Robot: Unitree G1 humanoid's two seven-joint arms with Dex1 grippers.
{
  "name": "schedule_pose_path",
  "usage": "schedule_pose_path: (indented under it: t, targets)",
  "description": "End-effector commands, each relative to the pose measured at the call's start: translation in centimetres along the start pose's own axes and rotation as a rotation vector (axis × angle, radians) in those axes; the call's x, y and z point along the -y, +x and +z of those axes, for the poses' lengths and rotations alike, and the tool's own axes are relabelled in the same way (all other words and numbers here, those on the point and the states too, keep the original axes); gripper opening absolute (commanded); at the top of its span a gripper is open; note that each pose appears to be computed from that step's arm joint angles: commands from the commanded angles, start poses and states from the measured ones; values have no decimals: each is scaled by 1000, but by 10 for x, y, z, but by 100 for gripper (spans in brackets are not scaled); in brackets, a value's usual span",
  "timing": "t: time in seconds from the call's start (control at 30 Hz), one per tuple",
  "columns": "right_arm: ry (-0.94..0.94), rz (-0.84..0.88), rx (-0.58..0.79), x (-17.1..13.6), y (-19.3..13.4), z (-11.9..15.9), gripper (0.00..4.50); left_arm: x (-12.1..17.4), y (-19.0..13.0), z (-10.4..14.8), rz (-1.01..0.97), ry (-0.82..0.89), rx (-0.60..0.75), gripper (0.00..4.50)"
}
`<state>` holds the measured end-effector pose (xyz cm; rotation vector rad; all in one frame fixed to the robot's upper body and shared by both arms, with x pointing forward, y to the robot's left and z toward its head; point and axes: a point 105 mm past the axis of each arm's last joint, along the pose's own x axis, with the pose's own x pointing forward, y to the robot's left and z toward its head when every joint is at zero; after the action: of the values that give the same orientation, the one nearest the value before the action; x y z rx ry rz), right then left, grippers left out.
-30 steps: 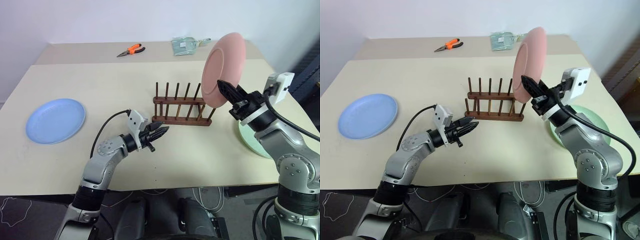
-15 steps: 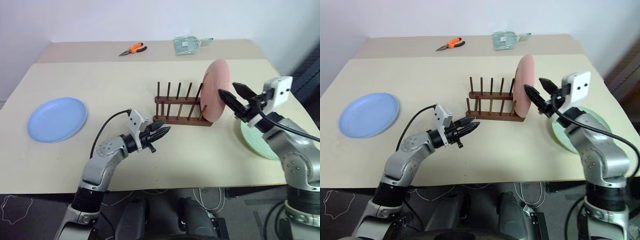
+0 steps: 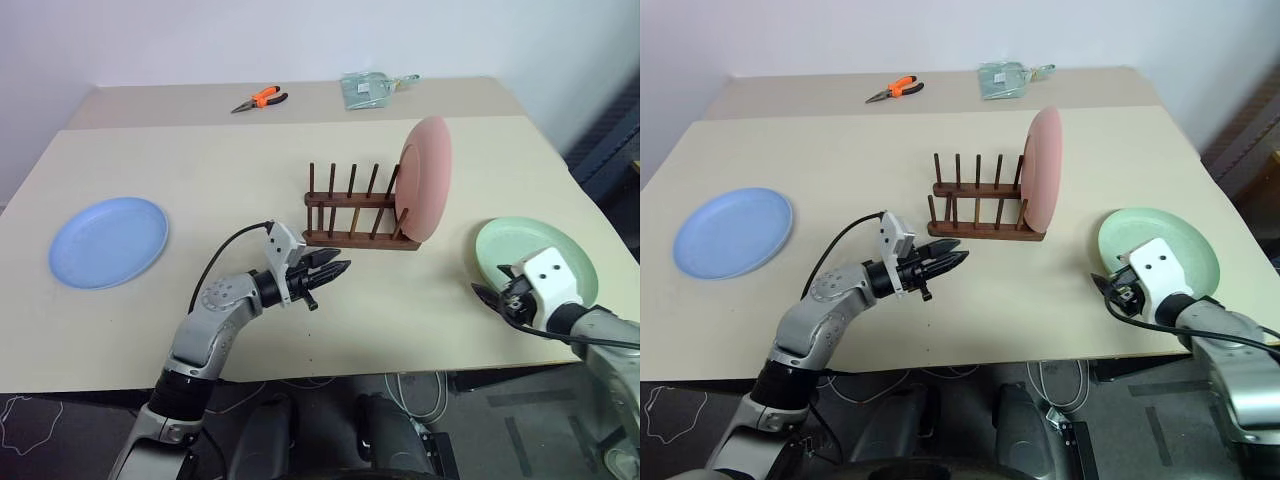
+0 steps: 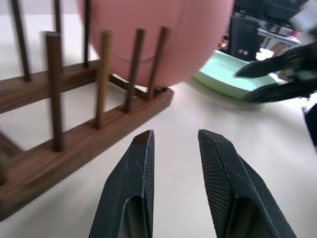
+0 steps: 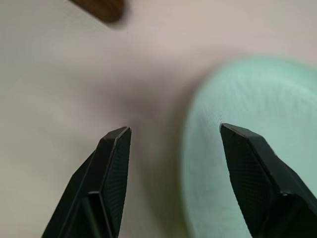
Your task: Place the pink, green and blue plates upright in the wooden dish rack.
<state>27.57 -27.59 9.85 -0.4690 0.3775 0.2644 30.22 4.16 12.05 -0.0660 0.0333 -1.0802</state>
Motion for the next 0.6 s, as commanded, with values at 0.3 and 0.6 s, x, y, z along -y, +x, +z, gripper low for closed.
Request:
schedule_pose_path:
  t: [0.3, 0.6]
  targets:
    - [-65, -149, 140, 20, 5, 33, 5, 1, -3, 8, -1, 38, 21, 141]
    - [206, -92, 1019, 41, -74, 223, 5, -25, -20, 4, 155, 146, 26, 141]
